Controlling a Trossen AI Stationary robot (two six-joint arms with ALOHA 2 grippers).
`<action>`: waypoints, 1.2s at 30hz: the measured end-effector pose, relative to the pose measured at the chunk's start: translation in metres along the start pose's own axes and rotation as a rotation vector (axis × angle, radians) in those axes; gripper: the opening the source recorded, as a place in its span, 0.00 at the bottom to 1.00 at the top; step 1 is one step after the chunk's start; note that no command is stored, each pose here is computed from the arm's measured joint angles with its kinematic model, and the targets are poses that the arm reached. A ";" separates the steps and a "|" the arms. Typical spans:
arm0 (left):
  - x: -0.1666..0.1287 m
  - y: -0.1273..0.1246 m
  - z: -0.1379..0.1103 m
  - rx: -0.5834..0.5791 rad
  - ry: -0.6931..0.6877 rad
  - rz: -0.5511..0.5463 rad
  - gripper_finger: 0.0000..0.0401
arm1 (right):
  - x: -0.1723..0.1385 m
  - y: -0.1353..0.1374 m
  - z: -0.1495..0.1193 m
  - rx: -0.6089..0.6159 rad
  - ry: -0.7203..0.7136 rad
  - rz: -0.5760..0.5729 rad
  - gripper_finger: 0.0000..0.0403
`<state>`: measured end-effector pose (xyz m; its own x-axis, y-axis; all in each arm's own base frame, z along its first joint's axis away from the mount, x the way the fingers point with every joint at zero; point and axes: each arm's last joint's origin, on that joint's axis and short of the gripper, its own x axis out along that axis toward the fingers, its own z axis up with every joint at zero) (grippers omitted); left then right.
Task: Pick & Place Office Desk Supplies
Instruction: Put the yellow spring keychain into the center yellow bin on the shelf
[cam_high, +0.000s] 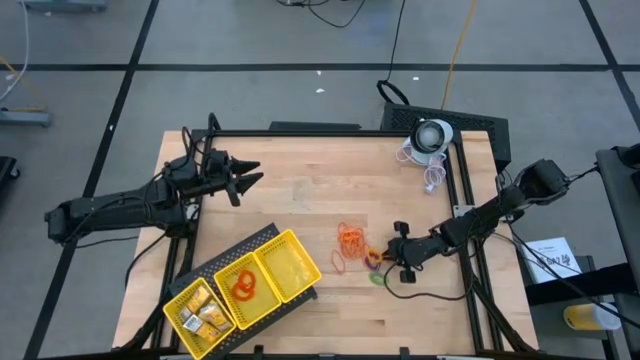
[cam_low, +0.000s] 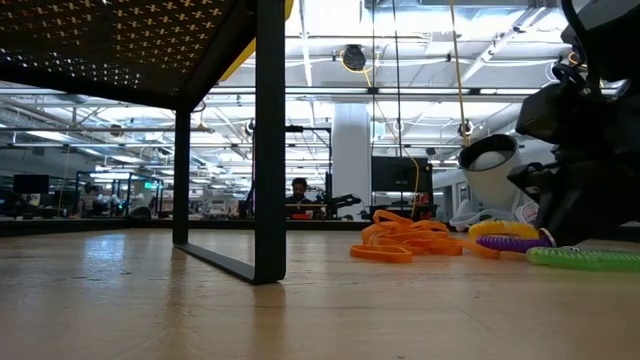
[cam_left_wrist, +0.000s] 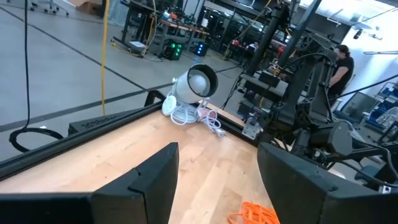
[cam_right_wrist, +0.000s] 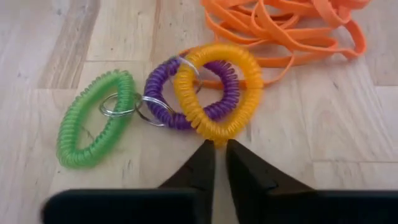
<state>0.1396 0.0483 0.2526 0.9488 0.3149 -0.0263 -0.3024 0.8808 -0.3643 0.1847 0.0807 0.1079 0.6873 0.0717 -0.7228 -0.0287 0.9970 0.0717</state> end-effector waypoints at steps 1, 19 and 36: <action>0.000 0.000 0.000 0.000 0.000 0.000 0.57 | 0.000 0.000 0.000 0.000 -0.004 -0.008 0.05; 0.001 -0.001 -0.001 -0.007 0.022 -0.030 0.57 | -0.016 -0.001 0.019 -0.091 -0.199 -0.102 0.06; 0.010 0.002 -0.009 -0.017 0.077 -0.008 0.57 | -0.007 0.003 0.015 -0.189 -0.147 0.010 0.41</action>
<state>0.1496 0.0507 0.2433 0.9555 0.2793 -0.0952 -0.2941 0.8766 -0.3810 0.1907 0.0829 0.1235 0.7839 0.0905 -0.6142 -0.1620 0.9848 -0.0618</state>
